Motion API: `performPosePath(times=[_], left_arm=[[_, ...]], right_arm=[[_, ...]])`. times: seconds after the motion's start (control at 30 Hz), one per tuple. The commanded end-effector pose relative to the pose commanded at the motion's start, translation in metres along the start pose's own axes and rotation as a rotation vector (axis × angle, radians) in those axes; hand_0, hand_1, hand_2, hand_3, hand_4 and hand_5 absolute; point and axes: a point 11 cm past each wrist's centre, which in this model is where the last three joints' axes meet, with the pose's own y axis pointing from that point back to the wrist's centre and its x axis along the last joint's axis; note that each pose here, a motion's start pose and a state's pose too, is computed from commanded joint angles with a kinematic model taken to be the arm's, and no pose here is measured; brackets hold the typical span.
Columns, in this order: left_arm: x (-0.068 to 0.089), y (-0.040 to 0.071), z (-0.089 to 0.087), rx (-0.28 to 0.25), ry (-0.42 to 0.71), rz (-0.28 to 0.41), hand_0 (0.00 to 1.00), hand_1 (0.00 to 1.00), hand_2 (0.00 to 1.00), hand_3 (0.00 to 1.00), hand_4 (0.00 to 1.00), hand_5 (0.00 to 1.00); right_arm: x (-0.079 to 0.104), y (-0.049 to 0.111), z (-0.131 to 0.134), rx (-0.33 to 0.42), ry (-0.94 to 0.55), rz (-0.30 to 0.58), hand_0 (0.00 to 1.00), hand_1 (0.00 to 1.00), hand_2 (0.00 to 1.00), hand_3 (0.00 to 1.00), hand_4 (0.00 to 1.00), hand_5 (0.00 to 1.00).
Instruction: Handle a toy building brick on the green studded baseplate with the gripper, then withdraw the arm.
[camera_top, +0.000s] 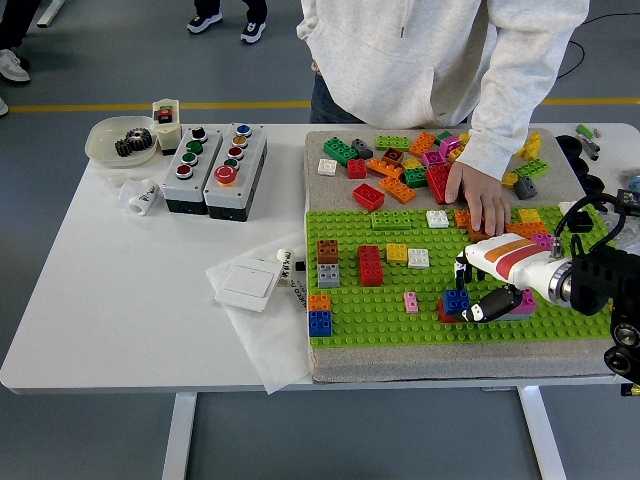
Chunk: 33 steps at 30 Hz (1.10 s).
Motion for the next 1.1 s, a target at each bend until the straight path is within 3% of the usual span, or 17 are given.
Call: performPosePath(times=[1.1], left_arm=[[0.0010, -0.0002, 0.0010, -0.003, 0.000, 0.002, 0.748, 0.752, 0.802, 0.610, 0.644, 0.620]], right_arm=[[0.0005, 0.0021, 0.0007, -0.002, -0.004, -0.001, 0.495, 0.528, 0.574, 0.512, 0.913, 0.442]])
